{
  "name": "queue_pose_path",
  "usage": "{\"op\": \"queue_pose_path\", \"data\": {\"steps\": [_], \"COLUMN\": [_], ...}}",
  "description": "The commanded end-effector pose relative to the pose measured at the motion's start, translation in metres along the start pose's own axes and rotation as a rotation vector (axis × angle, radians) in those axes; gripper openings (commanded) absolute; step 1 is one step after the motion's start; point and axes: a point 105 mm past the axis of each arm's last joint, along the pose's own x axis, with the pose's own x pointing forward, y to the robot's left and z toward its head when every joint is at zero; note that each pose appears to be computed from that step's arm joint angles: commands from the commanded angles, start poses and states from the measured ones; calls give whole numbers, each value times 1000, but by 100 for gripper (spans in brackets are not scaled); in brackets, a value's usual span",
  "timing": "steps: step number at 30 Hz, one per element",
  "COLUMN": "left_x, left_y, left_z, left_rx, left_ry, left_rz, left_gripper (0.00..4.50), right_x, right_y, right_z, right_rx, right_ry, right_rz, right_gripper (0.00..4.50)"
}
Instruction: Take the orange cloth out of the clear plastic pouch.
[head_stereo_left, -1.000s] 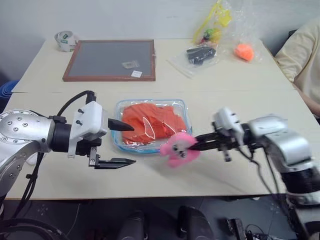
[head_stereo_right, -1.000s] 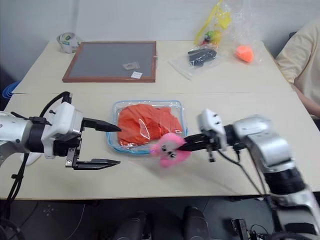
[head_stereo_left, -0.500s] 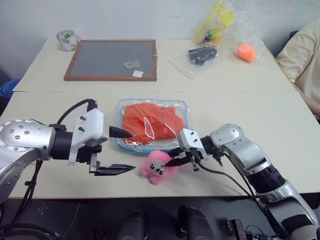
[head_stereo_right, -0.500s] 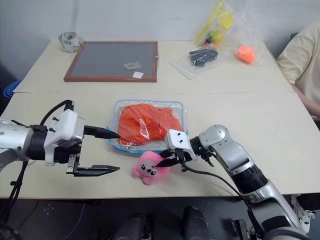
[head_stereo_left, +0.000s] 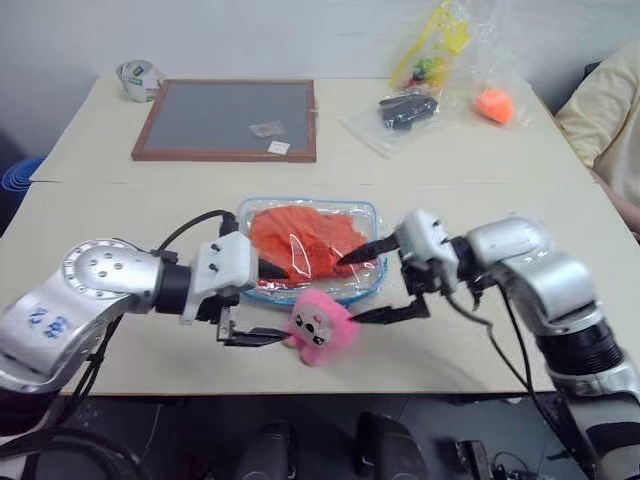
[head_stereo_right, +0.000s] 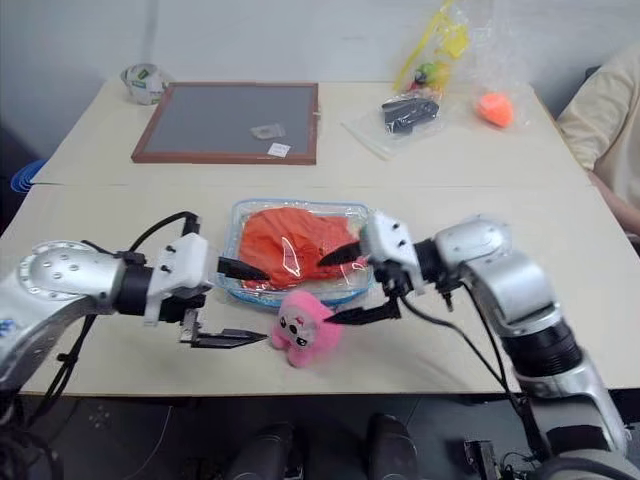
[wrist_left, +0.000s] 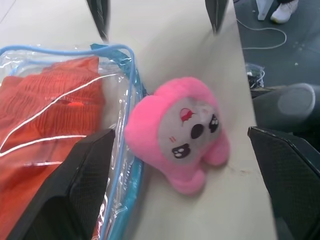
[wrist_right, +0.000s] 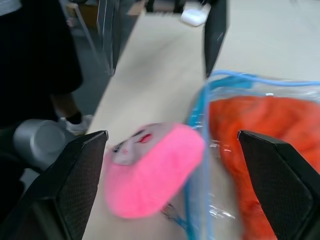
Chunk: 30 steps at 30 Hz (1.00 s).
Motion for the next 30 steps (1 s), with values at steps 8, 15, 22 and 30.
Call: {"op": "queue_pose_path", "data": {"steps": [8, 15, 22, 30], "left_x": [42, 43, 37, 22], "left_y": [-1, -15, -14, -15], "left_z": [-13, -17, -20, -28], "left_rx": [109, 56, 34, -14], "left_ry": [15, 0, 3, 25], "left_rz": [-121, -187, -143, -84], "left_gripper": [450, 298, 79, 0], "right_x": [-37, -9, -5, -5], "right_y": [-16, -17, -19, -25], "right_z": [-46, -65, -75, -68], "right_rx": [-242, -302, -319, -326], "right_ry": [289, 275, 288, 261], "right_rz": [-106, -79, -61, -49], "right_gripper": [439, 401, 171, 2]}}
